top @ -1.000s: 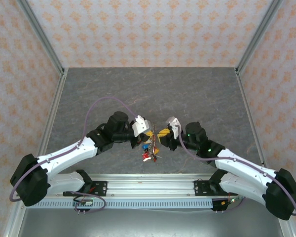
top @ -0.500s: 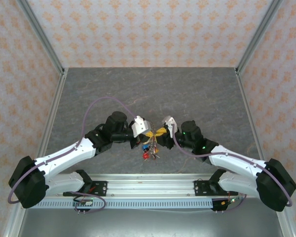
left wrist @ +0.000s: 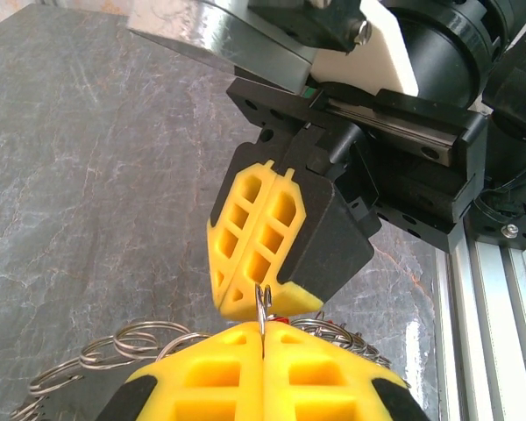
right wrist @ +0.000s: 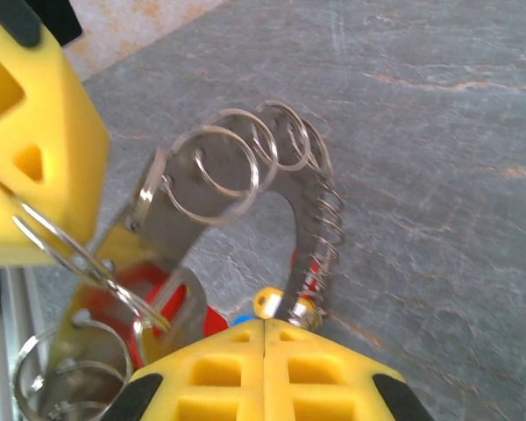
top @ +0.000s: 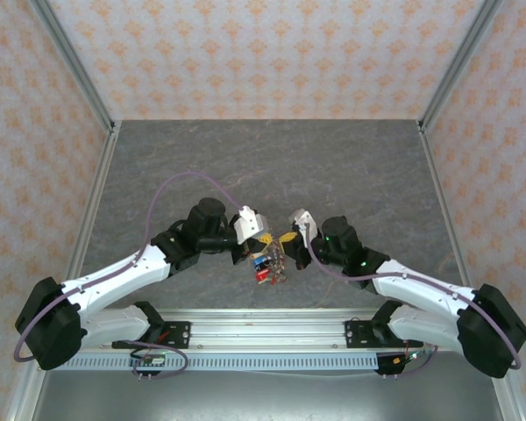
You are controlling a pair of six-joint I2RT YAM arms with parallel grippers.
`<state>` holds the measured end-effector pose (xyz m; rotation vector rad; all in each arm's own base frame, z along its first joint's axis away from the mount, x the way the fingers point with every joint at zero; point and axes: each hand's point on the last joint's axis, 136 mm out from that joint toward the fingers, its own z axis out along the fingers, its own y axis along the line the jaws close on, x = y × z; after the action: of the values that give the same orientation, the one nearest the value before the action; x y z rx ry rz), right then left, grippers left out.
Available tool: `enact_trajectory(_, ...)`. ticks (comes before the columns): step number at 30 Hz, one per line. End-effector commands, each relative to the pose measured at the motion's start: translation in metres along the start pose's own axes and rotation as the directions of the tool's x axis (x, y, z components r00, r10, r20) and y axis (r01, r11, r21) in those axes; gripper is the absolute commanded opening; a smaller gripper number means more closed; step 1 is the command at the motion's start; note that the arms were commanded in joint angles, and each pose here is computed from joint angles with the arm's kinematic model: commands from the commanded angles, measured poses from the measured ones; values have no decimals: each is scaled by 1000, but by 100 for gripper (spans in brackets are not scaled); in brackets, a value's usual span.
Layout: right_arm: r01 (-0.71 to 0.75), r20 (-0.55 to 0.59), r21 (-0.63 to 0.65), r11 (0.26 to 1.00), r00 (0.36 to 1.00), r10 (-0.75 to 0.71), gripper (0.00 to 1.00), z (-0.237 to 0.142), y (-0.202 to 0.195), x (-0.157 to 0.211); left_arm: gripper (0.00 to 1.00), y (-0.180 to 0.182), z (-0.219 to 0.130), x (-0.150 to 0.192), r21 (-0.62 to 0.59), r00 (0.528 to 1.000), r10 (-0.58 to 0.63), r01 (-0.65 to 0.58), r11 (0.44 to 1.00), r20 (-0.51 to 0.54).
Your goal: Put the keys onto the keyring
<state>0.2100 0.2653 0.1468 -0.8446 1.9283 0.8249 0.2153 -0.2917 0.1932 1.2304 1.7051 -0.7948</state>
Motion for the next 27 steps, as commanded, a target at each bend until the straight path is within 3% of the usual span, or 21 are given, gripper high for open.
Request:
enact_trajectory(1, 33, -3, 69, 997, 999, -33, 0, -9, -9, 4, 0, 6, -3, -27, -34, 995, 58, -55, 998, 86)
enact_trajectory(5, 71, -1, 78, 994, 997, -72, 1, -16, -8, 1, 0, 6, -1, -26, -25, 996, 55, -53, 998, 76)
enact_trajectory(7, 90, 7, 81, 993, 996, -91, 10, -20, -8, -2, 0, 6, -1, -26, -23, 996, 55, -54, 998, 76)
enact_trajectory(10, 138, 52, 79, 987, 988, -142, 15, -28, -3, -17, 0, 4, -1, -26, -11, 995, 60, -59, 998, 74)
enact_trajectory(16, 375, 154, -92, 923, 921, -359, 25, -35, 37, -39, 0, -3, -2, -27, 30, 994, 90, -92, 995, 69)
enact_trajectory(23, 433, 196, -90, 897, 891, -410, 27, -28, 40, -62, 0, -10, -4, -28, 60, 990, 120, -125, 990, 68)
enact_trajectory(27, 435, 153, -156, 887, 898, -414, 26, -21, 46, -55, 0, -10, -5, -27, 54, 990, 124, -128, 990, 70)
